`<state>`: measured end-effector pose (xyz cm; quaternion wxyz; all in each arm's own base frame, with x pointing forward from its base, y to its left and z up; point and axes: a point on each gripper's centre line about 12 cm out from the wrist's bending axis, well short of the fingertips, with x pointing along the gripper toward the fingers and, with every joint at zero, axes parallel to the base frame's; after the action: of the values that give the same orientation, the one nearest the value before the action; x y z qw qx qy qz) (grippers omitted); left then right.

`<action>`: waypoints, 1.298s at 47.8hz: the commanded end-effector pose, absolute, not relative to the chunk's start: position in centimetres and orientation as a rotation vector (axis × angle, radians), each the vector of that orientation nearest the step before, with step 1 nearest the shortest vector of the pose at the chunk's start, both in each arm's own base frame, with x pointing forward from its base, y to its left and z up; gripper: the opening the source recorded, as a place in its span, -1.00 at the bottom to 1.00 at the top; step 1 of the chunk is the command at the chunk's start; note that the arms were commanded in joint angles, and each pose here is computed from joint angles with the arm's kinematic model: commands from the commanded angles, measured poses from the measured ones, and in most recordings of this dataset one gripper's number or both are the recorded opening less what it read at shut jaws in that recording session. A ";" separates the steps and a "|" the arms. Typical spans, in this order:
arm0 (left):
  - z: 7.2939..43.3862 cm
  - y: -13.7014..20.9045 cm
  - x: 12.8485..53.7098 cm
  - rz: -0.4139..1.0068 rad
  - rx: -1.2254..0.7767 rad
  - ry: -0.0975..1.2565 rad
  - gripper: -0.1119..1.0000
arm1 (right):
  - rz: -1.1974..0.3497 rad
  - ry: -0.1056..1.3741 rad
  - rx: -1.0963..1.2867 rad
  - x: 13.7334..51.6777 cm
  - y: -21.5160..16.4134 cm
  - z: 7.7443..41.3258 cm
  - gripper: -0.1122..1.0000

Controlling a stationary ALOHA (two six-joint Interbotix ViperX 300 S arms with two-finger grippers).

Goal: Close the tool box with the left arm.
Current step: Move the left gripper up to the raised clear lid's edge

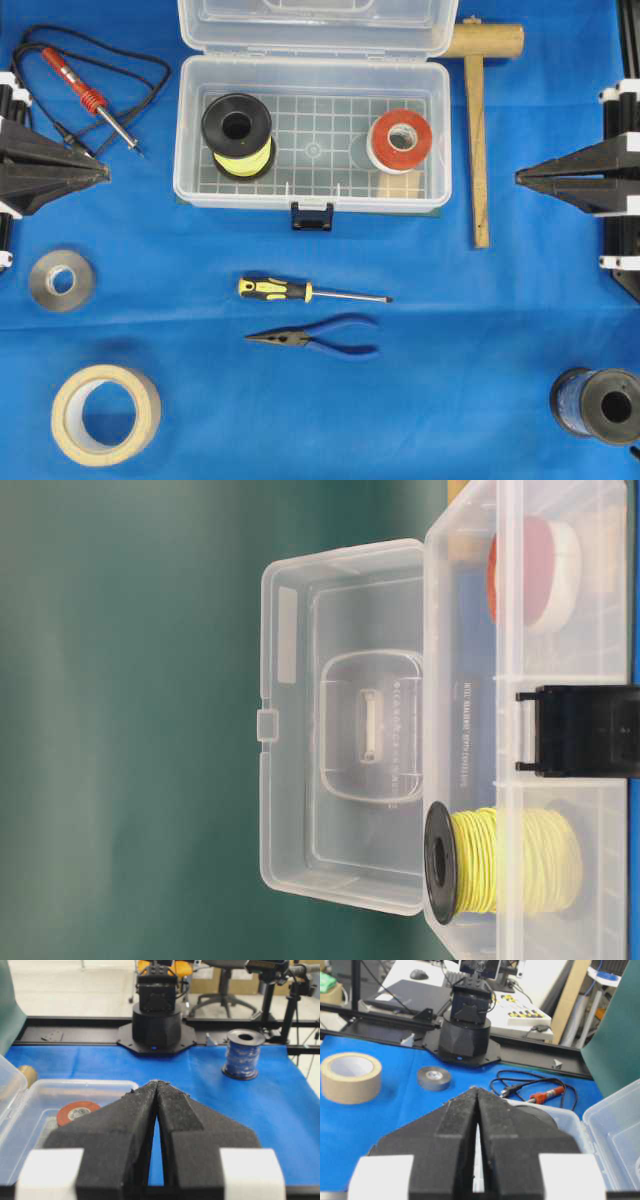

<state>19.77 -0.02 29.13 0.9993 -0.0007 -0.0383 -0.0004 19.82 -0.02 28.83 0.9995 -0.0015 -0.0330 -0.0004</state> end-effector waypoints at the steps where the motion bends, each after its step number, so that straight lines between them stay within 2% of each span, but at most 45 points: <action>1: 30.4 0.7 20.1 0.037 -0.008 -0.104 -0.80 | -0.006 -0.104 -0.009 20.1 -0.1 30.4 -0.80; 19: 33.1 3.7 21.7 0.171 -0.003 0.004 -0.80 | -0.034 -0.015 -0.009 20.8 -0.7 30.2 -0.80; 35: 35.5 9.7 24.8 0.358 0.088 0.203 -0.74 | -0.044 0.020 -0.009 20.8 -0.9 29.8 -0.80; 40: 35.8 12.1 25.5 0.422 0.108 0.239 -0.37 | -0.044 0.034 -0.008 20.9 -0.9 29.6 -0.80; 47: 35.4 15.6 26.5 0.500 0.120 0.292 0.44 | -0.044 0.052 -0.010 20.9 -0.9 29.3 -0.80; 51: 35.1 17.7 27.3 0.541 0.116 0.325 0.77 | -0.044 0.060 -0.009 21.0 -0.9 29.1 -0.80; 53: 35.0 18.8 27.5 0.560 0.112 0.344 0.84 | -0.044 0.062 -0.009 21.0 -0.9 29.1 -0.80; 62: 34.7 22.8 29.1 0.615 0.084 0.413 0.84 | -0.045 0.085 -0.007 21.1 -1.0 28.7 -0.80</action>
<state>28.43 21.31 33.33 0.9333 0.0376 0.2098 0.2890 20.81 -0.89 28.03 0.9986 -0.0051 0.0477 -0.0210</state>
